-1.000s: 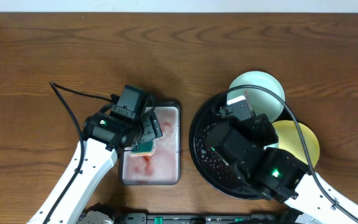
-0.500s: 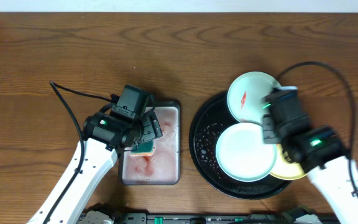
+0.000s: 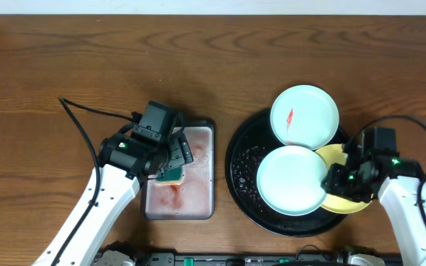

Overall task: Clean dirty plates on tray and stack at the side
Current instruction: 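Grasp the green plate rim with the right gripper and lift it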

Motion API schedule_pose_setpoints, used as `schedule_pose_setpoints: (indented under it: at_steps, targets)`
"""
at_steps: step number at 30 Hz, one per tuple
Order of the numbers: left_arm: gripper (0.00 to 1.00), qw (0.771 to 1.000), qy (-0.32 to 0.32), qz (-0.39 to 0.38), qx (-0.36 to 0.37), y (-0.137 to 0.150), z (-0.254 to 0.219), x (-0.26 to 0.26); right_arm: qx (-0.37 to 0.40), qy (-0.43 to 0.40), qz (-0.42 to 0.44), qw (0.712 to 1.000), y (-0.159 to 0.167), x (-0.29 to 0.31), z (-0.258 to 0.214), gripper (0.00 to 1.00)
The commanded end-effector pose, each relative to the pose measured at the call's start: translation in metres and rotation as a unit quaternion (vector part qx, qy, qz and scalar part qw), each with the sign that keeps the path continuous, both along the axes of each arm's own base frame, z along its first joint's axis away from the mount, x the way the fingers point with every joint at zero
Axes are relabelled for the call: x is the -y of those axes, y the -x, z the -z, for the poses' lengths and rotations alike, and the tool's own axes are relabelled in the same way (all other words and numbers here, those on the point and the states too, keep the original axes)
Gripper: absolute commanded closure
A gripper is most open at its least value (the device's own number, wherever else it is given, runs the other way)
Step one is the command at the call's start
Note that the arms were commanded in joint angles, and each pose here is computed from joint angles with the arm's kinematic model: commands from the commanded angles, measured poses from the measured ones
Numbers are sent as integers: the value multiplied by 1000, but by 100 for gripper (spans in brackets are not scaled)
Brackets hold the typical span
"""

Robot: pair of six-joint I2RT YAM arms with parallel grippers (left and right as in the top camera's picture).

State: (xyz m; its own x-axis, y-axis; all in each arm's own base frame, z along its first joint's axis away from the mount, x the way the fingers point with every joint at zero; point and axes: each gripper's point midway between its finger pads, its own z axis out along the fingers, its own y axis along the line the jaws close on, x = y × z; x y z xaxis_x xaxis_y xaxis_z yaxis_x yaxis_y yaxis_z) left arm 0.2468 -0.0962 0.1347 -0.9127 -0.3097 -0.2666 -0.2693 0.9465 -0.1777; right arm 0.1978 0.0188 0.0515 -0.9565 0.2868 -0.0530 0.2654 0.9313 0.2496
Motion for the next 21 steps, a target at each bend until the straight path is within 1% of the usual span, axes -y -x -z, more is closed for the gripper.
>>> schedule_pose_setpoints:
  at_steps: [1,4,7,8,11,14,17,21]
  targets:
    - [15,1000,-5,2,-2,0,1,-2,22,-29,1,999,-6,-8,7,70]
    - [15,1000,-5,2,-2,0,1,-2,24,-13,4,1000,-7,-2,9,75]
    - [15,1000,-5,2,-2,0,1,-2,23,-7,5,1000,-6,0,11,75]
    - [15,1000,-5,2,-2,0,1,-2,25,-7,5,1000,-7,0,12,77]
    - [15,1000,-5,2,-2,0,1,-2,39,-5,5,999,-12,0,16,90]
    - [15,1000,-5,2,-2,0,1,-2,43,-7,14,999,-14,1,16,99]
    - [14,1000,-5,2,-2,0,1,-2,51,-10,17,999,-17,0,13,99]
    - [15,1000,-5,2,-2,0,1,-2,89,-6,17,996,-26,1,-6,99]
